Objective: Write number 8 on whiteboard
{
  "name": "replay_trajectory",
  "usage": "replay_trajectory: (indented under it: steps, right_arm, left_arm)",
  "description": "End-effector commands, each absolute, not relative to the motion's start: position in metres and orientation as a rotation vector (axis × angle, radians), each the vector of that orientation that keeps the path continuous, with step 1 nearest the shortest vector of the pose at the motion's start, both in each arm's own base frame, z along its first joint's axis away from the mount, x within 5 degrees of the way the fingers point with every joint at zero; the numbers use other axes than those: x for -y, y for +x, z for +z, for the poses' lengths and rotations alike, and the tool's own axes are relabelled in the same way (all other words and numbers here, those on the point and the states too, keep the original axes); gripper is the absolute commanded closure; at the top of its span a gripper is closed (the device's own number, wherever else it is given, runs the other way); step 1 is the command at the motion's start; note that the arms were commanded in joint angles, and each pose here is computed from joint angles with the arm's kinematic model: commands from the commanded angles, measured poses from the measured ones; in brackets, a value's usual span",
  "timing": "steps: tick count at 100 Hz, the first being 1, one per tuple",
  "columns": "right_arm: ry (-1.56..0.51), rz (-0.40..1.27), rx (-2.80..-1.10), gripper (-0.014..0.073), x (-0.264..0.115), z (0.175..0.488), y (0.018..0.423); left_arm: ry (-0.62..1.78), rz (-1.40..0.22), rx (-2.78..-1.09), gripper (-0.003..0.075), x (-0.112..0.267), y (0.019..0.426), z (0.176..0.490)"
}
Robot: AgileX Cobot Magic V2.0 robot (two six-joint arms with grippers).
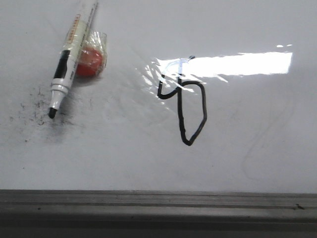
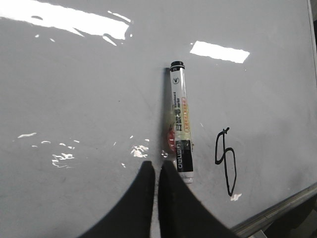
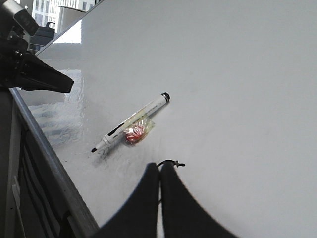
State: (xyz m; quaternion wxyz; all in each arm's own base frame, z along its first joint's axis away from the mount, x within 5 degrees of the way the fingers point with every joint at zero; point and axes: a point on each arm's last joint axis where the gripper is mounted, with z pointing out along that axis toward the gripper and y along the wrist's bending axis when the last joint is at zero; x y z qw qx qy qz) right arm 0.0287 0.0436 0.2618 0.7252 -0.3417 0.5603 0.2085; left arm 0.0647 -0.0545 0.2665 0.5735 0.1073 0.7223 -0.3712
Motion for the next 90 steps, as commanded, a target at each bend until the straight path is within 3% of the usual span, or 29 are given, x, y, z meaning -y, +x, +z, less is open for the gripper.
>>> replay_trajectory:
  steps: [1,35,67,90]
  right_arm:
    - [-0.718,0.458,-1.23,0.066,-0.042,0.27,0.03]
    - [-0.718,0.458,-1.23,0.066,-0.042,0.27,0.03]
    - [-0.718,0.458,-1.23,0.066,-0.042,0.27,0.03]
    - [-0.718,0.458,-1.23,0.066,-0.042,0.27,0.03]
  left_arm:
    - [0.286,-0.903,-1.658,0.0741,0.057,0.063,0.276]
    - [0.3,-0.881,-1.678,0.0741,0.056,0.062,0.264]
    - [0.443,-0.535,-1.411,0.0741,0.037,0.056,0.245]
    - [0.248,-0.425,-1.536,0.0741,0.025,0.052,0.22]
